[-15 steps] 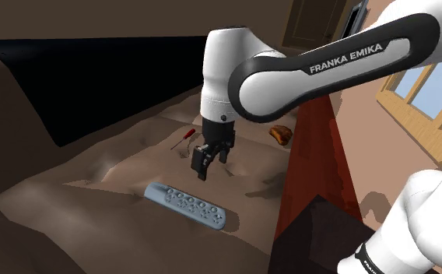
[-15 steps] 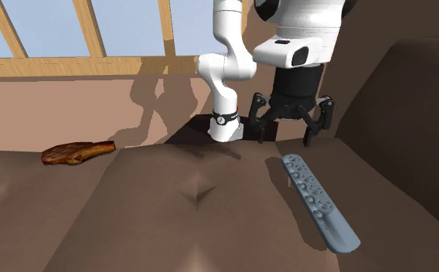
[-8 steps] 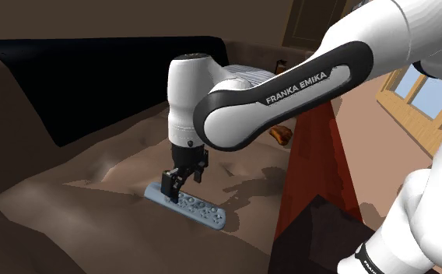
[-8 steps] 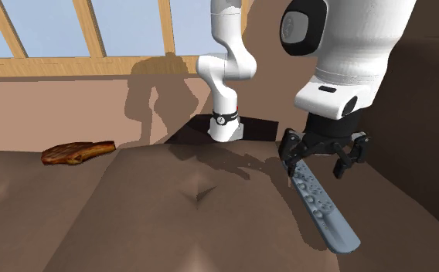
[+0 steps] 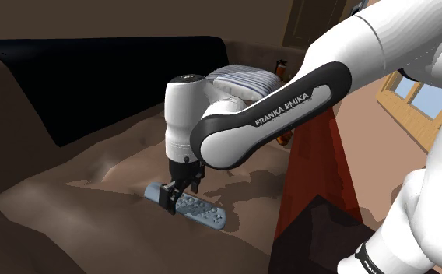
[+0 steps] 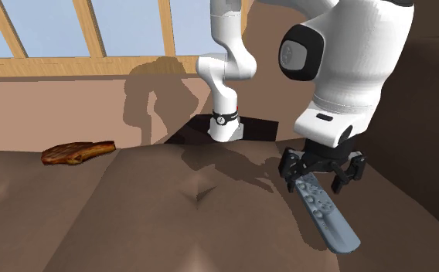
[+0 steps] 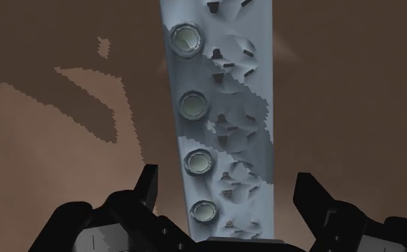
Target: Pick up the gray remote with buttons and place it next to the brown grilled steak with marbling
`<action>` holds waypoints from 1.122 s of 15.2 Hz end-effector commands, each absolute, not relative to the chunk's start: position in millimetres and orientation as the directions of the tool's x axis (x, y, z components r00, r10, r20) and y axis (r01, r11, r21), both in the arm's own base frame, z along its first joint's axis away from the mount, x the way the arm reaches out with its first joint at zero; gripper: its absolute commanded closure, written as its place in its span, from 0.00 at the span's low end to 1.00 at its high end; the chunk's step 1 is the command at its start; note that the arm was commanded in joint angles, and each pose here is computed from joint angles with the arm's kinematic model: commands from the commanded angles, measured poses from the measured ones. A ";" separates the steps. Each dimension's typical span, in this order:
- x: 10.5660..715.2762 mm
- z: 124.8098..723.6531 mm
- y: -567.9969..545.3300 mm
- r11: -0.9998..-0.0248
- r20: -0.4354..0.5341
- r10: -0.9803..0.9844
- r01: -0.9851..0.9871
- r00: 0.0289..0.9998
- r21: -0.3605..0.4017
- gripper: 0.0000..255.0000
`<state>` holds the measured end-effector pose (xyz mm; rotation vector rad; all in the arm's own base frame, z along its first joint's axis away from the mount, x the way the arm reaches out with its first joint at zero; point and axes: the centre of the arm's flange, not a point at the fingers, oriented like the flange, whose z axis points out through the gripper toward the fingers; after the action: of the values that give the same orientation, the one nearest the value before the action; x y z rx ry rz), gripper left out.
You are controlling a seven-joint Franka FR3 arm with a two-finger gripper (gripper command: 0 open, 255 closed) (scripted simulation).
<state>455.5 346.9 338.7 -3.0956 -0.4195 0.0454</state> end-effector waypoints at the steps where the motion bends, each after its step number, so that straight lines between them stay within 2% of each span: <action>1: 454.7 336.6 347.0 -0.964 -0.026 0.266 0.266 0.964 -0.021 0.00; 7: 454.7 336.6 347.0 -0.964 -0.026 0.266 0.266 0.964 -0.021 0.00; 8: 454.7 336.6 347.0 -0.964 -0.026 0.266 0.266 0.964 -0.021 1.00; 17: 454.7 336.6 347.0 -0.964 -0.026 0.266 0.266 0.964 -0.021 1.00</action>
<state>454.7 347.2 336.8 -3.0952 -0.4203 0.0442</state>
